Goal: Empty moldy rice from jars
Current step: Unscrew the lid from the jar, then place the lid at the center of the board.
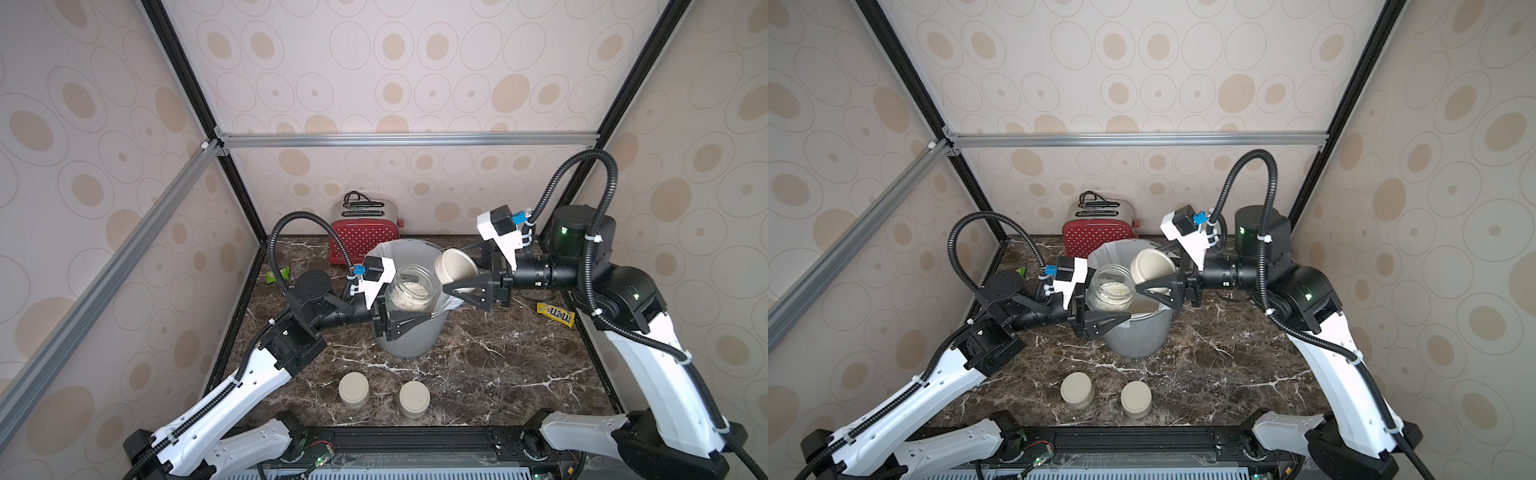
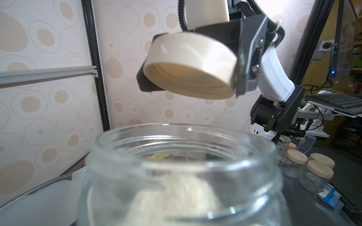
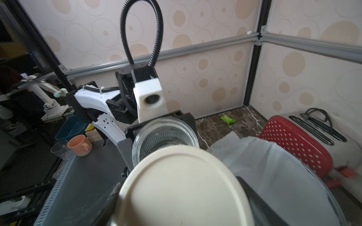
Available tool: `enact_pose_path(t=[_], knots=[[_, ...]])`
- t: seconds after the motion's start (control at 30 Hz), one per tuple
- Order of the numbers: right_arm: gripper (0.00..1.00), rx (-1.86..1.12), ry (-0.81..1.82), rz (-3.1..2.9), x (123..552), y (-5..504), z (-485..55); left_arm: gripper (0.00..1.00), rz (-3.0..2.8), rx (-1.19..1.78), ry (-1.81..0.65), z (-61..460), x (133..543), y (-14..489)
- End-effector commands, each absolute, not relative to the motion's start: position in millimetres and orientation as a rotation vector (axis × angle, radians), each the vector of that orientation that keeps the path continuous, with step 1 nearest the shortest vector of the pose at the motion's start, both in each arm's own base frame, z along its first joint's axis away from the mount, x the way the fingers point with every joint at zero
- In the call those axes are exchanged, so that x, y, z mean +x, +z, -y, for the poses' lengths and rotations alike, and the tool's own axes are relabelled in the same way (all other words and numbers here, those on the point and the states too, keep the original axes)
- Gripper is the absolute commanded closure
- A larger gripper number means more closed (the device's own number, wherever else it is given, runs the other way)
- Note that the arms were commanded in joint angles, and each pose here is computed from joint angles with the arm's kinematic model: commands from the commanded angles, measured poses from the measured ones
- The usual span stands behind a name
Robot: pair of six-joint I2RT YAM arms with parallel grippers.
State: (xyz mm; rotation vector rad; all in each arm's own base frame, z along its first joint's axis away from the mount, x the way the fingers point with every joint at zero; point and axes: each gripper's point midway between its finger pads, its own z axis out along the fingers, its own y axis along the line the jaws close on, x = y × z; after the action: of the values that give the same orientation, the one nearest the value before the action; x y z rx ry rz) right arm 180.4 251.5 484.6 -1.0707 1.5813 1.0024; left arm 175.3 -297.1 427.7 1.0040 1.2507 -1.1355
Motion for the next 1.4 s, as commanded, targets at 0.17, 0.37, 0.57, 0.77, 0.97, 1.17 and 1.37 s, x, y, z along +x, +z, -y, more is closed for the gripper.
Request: enact_pose_path(t=[0.17, 0.37, 0.57, 0.77, 0.97, 1.17, 1.37], knots=[[0.53, -0.6, 0.552, -1.901, 222, 412, -169, 0.62, -1.135, 0.997, -1.111, 287, 163, 455], [0.53, -0.275, 0.312, -2.078, 231, 344, -112, 0.62, -1.137, 0.991, -1.109, 285, 161, 454], [0.53, -0.034, 0.099, -2.267, 237, 252, -77, 0.62, -1.135, 0.992, -1.113, 284, 160, 453], [0.52, 0.114, 0.046, -2.374, 242, 173, -72, 0.62, -1.137, 0.984, -1.106, 279, 157, 453], [0.52, 0.223, 0.049, -2.475, 246, 105, -74, 0.62, -1.141, 0.979, -1.097, 275, 154, 452], [0.51, 0.283, -0.005, -2.535, 252, 63, -75, 0.62, -1.139, 0.976, -1.094, 272, 151, 454], [0.49, 0.294, -0.069, -2.589, 261, 38, -77, 0.62, -1.143, 0.976, -1.098, 272, 151, 453]])
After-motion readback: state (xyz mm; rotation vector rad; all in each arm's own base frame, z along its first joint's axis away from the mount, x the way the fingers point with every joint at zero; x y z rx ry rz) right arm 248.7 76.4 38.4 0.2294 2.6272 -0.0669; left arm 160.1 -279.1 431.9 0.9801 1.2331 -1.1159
